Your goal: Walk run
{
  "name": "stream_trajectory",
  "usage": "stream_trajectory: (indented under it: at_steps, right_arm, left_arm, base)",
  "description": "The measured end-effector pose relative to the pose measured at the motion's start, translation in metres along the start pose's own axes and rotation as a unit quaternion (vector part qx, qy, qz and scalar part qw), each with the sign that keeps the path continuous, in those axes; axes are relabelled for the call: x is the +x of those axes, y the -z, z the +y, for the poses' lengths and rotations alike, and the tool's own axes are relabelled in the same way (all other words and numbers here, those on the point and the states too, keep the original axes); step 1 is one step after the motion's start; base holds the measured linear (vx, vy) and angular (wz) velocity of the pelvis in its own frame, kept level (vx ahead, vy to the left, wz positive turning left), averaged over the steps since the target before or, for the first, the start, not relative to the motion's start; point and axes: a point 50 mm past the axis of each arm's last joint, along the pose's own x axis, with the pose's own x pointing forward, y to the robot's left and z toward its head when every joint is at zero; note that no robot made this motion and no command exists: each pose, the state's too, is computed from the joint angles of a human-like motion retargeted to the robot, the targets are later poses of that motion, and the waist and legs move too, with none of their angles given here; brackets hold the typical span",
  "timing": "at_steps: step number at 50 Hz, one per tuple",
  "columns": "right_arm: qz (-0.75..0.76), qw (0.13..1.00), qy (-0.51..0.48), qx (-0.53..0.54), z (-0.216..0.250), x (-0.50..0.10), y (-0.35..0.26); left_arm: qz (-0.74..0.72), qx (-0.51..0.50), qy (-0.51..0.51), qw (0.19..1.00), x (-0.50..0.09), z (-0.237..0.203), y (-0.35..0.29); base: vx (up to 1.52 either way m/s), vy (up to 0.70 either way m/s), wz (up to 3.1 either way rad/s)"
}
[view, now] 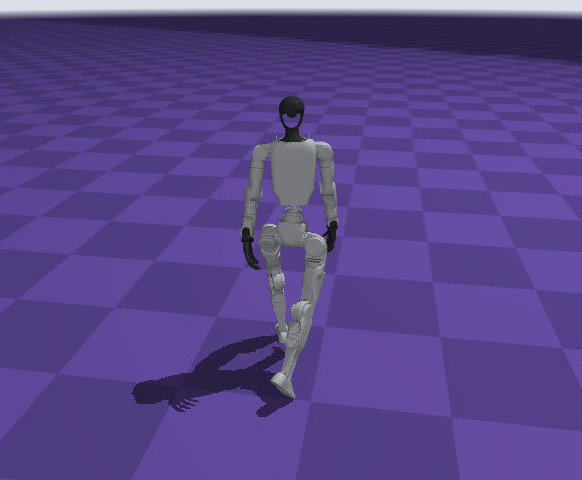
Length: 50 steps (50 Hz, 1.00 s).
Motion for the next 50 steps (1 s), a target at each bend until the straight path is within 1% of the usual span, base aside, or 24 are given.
stream_trajectory:
  at_steps: [2,5,8,10,13,18,20,22,24,26,30,32,36,40,46,48,50]
  right_arm:
    - [0.054,0.999,-0.005,0.002,0.01,-0.003,0.033]
    - [0.134,0.991,-0.008,-0.015,0.01,-0.012,0.072]
    - [0.19,0.982,0.001,-0.022,0.015,-0.02,0.098]
    - [0.215,0.977,0.001,0.009,0.02,-0.027,0.117]
    - [0.244,0.967,-0.018,0.075,0.028,-0.039,0.143]
    - [0.29,0.944,-0.035,0.151,0.044,-0.055,0.171]
    - [0.304,0.938,-0.037,0.163,0.048,-0.059,0.179]
    - [0.317,0.933,-0.045,0.164,0.049,-0.064,0.185]
    - [0.33,0.929,-0.052,0.159,0.048,-0.066,0.188]
    - [0.342,0.926,-0.054,0.152,0.048,-0.069,0.19]
    - [0.326,0.929,-0.062,0.165,0.052,-0.066,0.186]
    - [0.309,0.936,-0.061,0.161,0.045,-0.06,0.176]
    - [0.259,0.959,-0.015,0.116,0.019,-0.036,0.13]
    - [0.16,0.984,0.02,0.07,-0.01,-0.015,0.071]
    - [-0.005,0.998,0.051,0.023,-0.043,-0.004,-0.025]
    - [-0.044,0.997,0.059,0.016,-0.047,-0.005,-0.045]
    - [-0.065,0.996,0.058,0.016,-0.044,-0.005,-0.052]
  left_arm:
    - [-0.032,0.007,-0.017,0.999,-0.009,0.01,-0.021]
    - [-0.105,0.022,-0.06,0.992,-0.031,0.03,-0.063]
    - [-0.199,0.026,-0.135,0.97,-0.067,0.058,-0.11]
    - [-0.26,0.038,-0.191,0.946,-0.096,0.072,-0.141]
    - [-0.353,0.069,-0.241,0.901,-0.144,0.084,-0.183]
    - [-0.473,0.113,-0.272,0.83,-0.226,0.094,-0.227]
    - [-0.506,0.127,-0.283,0.805,-0.248,0.094,-0.236]
    - [-0.525,0.131,-0.292,0.788,-0.254,0.09,-0.239]
    - [-0.53,0.126,-0.289,0.788,-0.242,0.085,-0.237]
    - [-0.505,0.123,-0.27,0.81,-0.212,0.081,-0.224]
    - [-0.396,0.133,-0.223,0.881,-0.132,0.061,-0.186]
    - [-0.319,0.14,-0.221,0.911,-0.101,0.057,-0.16]
    - [-0.158,0.183,-0.231,0.942,-0.063,0.061,-0.105]
    - [-0.056,0.2,-0.21,0.956,-0.036,0.055,-0.054]
    - [-0.001,0.127,-0.102,0.987,-0.015,0.041,-0.009]
    - [0.011,0.103,-0.08,0.991,-0.011,0.036,0.0]
    - [0.022,0.086,-0.068,0.994,-0.009,0.032,0.006]
  base:
    - [1.03,0.0,-0.03]
    - [1.21,0.06,-0.31]
    - [0.86,0.04,0.43]
    - [1.08,0.02,1.07]
    - [0.95,-0.05,0.97]
    - [1.02,-0.21,0.91]
    - [1.09,-0.3,0.69]
    - [1.21,-0.34,0.24]
    - [1.32,-0.32,-0.07]
    - [1.45,-0.3,0.01]
    - [1.45,-0.3,-0.04]
    - [1.15,-0.3,-0.47]
    - [1.0,-0.2,-0.22]
    - [0.92,-0.17,-0.28]
    - [1.03,-0.08,-0.79]
    - [1.07,0.07,-0.61]
    - [1.32,0.17,-0.52]
